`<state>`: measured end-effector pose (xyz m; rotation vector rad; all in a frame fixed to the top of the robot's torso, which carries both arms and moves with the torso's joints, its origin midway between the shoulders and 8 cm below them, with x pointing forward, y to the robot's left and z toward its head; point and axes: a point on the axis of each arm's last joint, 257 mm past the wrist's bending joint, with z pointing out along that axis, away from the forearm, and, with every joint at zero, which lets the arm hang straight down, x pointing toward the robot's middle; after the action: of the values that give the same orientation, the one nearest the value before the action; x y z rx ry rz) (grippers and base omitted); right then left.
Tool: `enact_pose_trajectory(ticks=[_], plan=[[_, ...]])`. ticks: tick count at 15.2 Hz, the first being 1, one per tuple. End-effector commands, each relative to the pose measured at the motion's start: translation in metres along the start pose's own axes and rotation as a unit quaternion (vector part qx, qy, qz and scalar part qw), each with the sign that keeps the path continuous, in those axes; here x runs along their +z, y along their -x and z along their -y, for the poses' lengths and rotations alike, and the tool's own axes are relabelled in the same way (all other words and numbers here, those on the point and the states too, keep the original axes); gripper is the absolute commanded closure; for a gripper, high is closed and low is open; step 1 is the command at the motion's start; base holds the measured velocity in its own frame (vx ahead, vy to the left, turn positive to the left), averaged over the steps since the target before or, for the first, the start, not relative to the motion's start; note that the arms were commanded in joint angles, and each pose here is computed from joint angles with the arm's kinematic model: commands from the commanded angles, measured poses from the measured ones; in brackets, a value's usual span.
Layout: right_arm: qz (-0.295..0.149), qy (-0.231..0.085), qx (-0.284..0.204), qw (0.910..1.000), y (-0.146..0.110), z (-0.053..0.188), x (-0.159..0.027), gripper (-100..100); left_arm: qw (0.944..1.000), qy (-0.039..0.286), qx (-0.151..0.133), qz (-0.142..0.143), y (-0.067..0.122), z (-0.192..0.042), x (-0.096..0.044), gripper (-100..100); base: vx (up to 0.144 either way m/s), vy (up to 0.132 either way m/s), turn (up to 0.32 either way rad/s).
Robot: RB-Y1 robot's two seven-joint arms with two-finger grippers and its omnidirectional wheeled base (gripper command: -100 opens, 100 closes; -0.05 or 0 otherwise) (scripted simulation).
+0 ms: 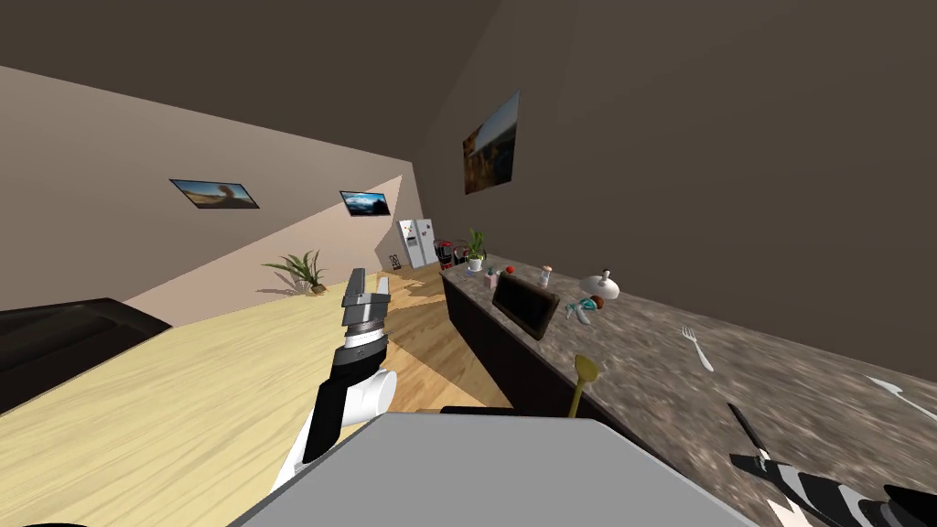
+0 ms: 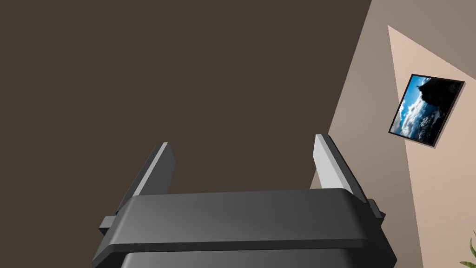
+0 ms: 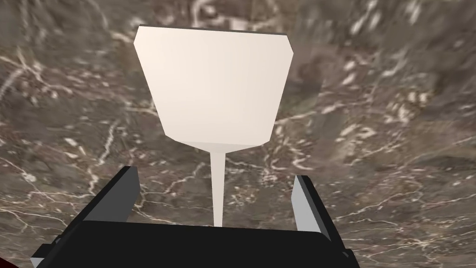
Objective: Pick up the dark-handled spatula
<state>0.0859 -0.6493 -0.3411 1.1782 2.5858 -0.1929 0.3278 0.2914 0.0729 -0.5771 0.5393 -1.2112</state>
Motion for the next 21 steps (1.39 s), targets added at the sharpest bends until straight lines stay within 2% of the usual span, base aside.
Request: enact_pose_trajectory(ticks=[1, 5, 6, 7, 11, 17, 21], plan=[[0.0, -0.001, 0.0, 1.0, -0.003, 0.003, 0.002, -100, 1.0, 0.0, 0.0, 0.0, 0.0, 0.0, 0.0, 0, 0.024, -0.007, 0.018], [0.0, -0.002, 0.007, 1.0, -0.017, 0.016, 0.008, -100, 1.0, 0.0, 0.0, 0.0, 0.0, 0.0, 0.0, 0, 0.025, -0.007, 0.048], [0.0, -0.001, 0.005, 1.0, -0.012, 0.012, 0.005, -100, 1.0, 0.0, 0.0, 0.0, 0.0, 0.0, 0.0, 0, 0.022, -0.008, 0.026], [0.0, -0.002, 0.005, 1.0, -0.013, 0.013, 0.005, 100, 1.0, 0.0, 0.0, 0.0, 0.0, 0.0, 0.0, 0, 0.007, -0.003, 0.001], [0.0, -0.003, 0.005, 1.0, -0.012, 0.013, 0.005, 100, 1.0, 0.0, 0.0, 0.0, 0.0, 0.0, 0.0, 0, 0.0, 0.0, 0.0], [-0.001, 0.003, -0.008, 1.0, 0.009, -0.012, -0.003, 100, 1.0, 0.0, 0.0, 0.0, 0.0, 0.0, 0.0, 0, -0.038, 0.011, -0.073], [-0.001, 0.003, -0.008, 1.0, 0.009, -0.012, -0.003, 100, 1.0, 0.0, 0.0, 0.0, 0.0, 0.0, 0.0, 0, -0.014, 0.003, -0.009]])
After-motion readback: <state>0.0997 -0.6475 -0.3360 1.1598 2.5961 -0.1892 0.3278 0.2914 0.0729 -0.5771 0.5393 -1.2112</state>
